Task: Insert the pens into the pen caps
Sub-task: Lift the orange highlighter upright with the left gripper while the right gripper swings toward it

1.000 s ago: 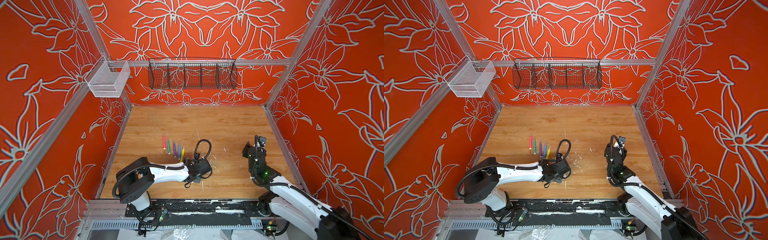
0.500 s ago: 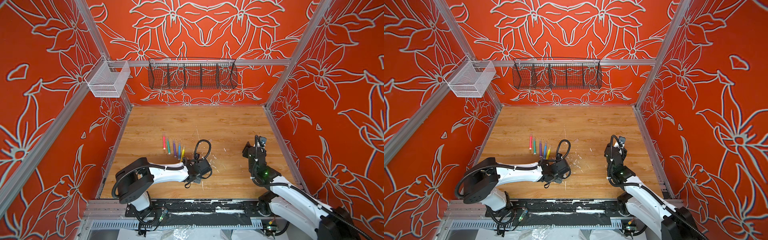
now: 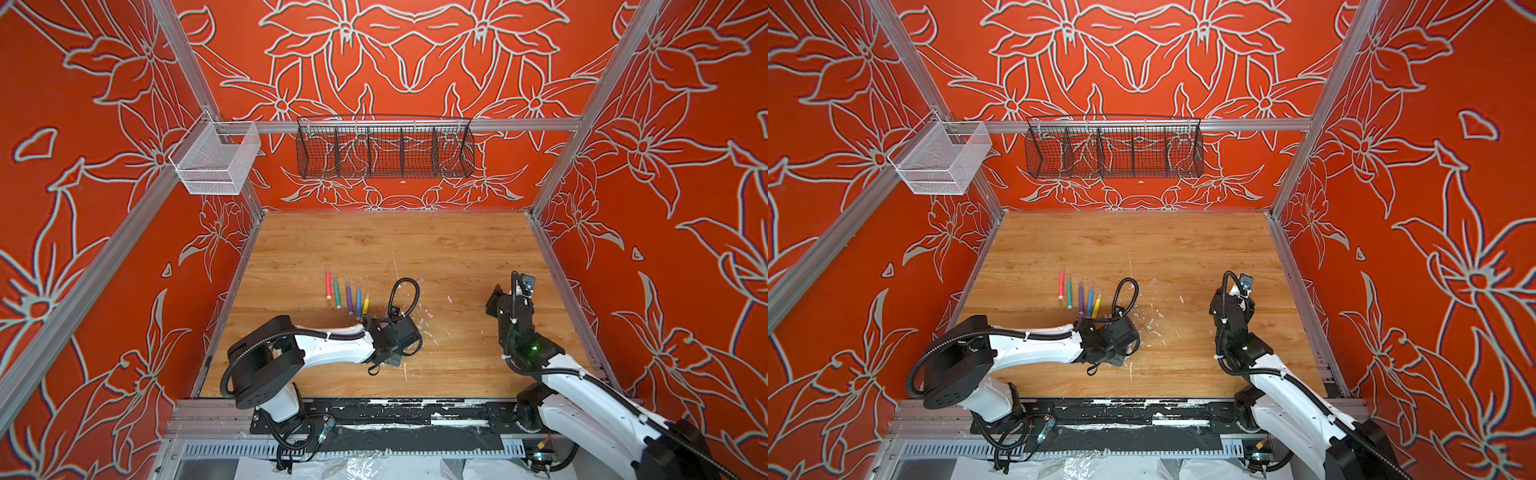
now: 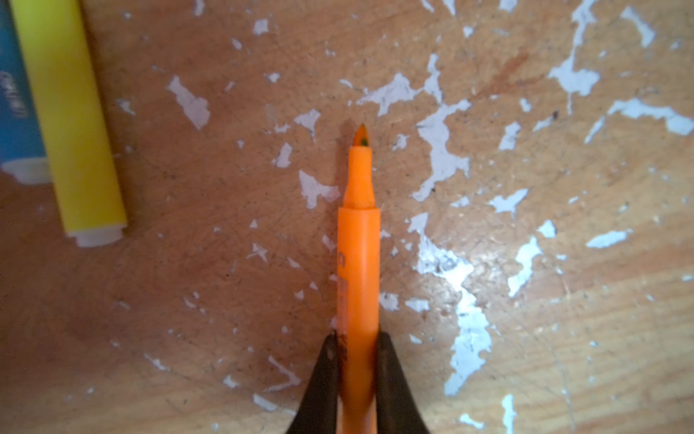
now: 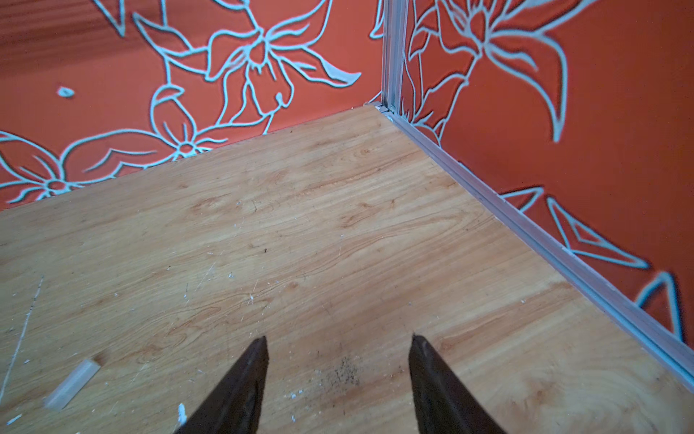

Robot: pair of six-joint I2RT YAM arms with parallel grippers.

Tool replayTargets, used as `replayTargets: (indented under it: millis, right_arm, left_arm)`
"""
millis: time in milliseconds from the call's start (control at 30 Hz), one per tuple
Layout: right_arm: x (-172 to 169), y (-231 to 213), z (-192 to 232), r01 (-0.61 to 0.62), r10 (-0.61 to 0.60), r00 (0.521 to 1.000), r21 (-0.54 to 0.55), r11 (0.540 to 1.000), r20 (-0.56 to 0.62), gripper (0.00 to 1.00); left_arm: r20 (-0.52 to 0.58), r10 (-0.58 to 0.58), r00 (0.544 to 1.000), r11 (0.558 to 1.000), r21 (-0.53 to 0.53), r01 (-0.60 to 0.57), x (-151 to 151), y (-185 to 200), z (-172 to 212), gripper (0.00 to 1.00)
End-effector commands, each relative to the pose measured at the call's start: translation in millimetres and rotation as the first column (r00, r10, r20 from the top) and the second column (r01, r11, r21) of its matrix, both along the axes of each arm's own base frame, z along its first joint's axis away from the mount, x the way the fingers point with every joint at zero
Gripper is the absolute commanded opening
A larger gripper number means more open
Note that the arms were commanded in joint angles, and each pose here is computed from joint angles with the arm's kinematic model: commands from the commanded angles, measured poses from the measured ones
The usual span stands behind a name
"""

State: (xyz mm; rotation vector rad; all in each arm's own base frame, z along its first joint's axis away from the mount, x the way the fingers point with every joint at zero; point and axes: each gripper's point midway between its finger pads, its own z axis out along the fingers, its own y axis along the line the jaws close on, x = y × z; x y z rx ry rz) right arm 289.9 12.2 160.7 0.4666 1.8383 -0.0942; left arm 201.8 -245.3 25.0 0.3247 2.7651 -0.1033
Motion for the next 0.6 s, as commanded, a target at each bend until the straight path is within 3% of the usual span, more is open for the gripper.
replayTargets:
  millis: [0, 100, 200, 367, 467, 567]
  right_arm:
    - [2.4, 18.2, 27.1, -0.095, 0.088, 0.994, 0.124, 0.988, 0.061, 0.62]
    - [-3.4, 31.7, 49.2, -0.183, 0.163, 0.980, 0.202, 0.962, 0.114, 0.64]
    - [-8.2, 56.5, 72.6, -0.334, 0.291, 0.938, 0.265, 0.905, 0.187, 0.67]
    - [-13.2, 95.8, 106.0, -0.522, 0.446, 0.851, 0.358, 0.774, 0.277, 0.68]
    - [-15.0, 120.0, 119.9, -0.609, 0.527, 0.793, 0.382, 0.695, 0.306, 0.68]
    - [-19.4, 145.2, 130.5, -0.678, 0.595, 0.735, 0.374, 0.633, 0.326, 0.68]
  left_arm:
    - [0.049, -0.064, 0.997, 0.994, -0.084, 0.068, 21.9, -18.4, 37.1, 0.01]
    - [0.175, -0.090, 0.980, 0.978, -0.170, 0.120, 49.9, -34.5, 93.5, 0.00]
    - [0.341, -0.112, 0.933, 0.955, -0.222, 0.196, 72.3, -50.0, 155.8, 0.00]
    - [0.596, -0.116, 0.795, 0.919, -0.238, 0.313, 98.3, -64.2, 238.0, 0.00]
    - [0.683, -0.131, 0.719, 0.914, -0.198, 0.355, 98.7, -57.5, 263.9, 0.00]
    - [0.713, -0.163, 0.682, 0.918, -0.143, 0.369, 90.1, -40.7, 265.2, 0.00]
